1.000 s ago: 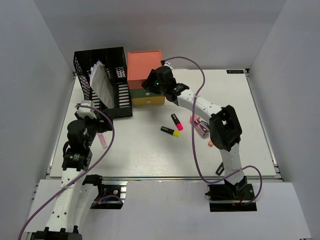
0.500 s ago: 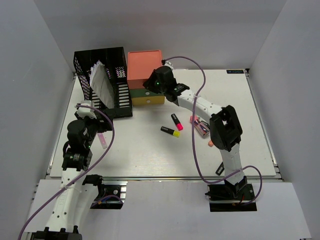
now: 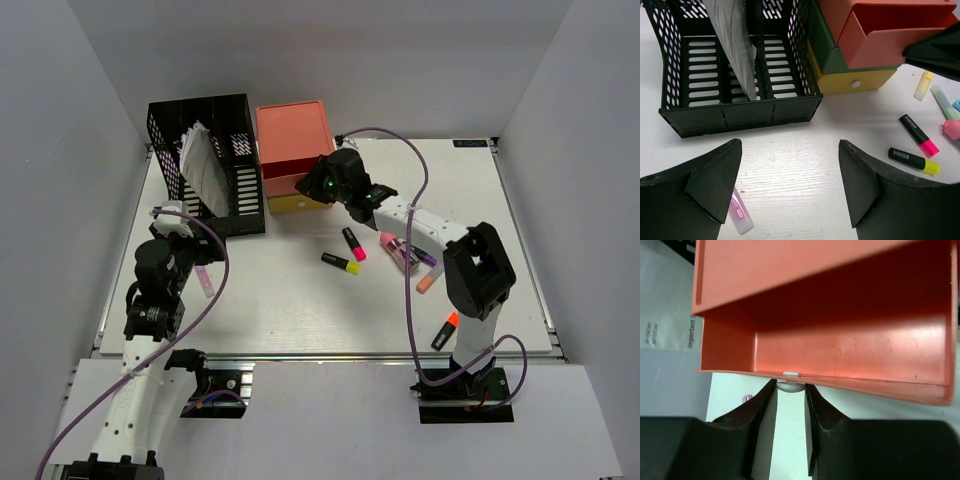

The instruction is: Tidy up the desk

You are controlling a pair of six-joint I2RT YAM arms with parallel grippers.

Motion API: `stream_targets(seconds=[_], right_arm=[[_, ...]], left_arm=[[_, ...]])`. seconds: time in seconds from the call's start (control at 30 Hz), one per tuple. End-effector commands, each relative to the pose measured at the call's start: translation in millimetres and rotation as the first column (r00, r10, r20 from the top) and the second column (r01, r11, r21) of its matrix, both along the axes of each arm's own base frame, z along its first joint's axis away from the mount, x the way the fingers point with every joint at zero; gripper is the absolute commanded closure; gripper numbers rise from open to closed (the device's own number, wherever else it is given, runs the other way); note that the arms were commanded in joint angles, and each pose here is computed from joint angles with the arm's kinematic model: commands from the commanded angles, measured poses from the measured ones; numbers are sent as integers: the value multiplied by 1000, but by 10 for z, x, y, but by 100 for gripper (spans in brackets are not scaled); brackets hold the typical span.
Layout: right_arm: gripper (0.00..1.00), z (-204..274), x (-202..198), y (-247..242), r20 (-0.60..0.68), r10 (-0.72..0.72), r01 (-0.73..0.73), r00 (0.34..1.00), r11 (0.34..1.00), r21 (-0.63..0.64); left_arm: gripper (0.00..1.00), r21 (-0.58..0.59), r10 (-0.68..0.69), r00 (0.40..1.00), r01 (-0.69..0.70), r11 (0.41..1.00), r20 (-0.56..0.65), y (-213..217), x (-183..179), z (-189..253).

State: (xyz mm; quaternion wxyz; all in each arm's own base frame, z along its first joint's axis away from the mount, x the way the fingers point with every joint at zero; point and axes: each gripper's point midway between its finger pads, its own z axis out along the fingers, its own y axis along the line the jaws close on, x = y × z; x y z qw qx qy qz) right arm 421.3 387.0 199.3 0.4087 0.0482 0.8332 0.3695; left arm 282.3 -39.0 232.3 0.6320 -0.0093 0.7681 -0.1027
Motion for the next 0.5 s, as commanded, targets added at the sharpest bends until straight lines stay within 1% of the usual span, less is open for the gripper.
stream_targets(seconds=[0.0, 0.07, 0.17, 0.27, 0.3, 0.37, 0.4, 0.43, 0.47], right_arm=[[91, 106, -106, -70, 27, 6, -6, 1000, 1000, 2], [90, 88, -158, -76, 20, 15, -16, 1000, 1000, 7], [86, 39, -217, -71, 13, 29, -29, 1000, 1000, 6], [70, 7, -249, -62, 18, 46, -46, 999, 999, 12], [62, 15, -267, -41, 27, 59, -59, 998, 998, 14], [53, 47, -283, -21, 52, 87, -88, 995, 996, 16], [45, 19, -221, -106, 51, 74, -75, 996, 997, 13], [42, 53, -349, -1, 59, 135, -136, 989, 990, 25], [37, 62, -375, 6, 76, 154, -155, 985, 988, 18]], left_arm=[[12, 3, 10, 1000, -11, 1000, 22, 16, 6, 119], [12, 1, 12, 1000, -13, 1000, 18, 18, 7, 111], [12, 3, 15, 1000, -15, 1000, 14, 24, 12, 95], [12, 4, 18, 1000, -18, 1000, 5, 28, 21, 71], [12, 5, 18, 1000, -18, 1000, 2, 28, 28, 66], [12, 3, 23, 1000, -23, 1000, -6, 34, 33, 43], [12, 5, 22, 1000, -22, 1000, -8, 32, 37, 42], [12, 2, 24, 1000, -24, 1000, -11, 33, 41, 31], [11, 0, 27, 1000, -27, 1000, -12, 37, 46, 26]])
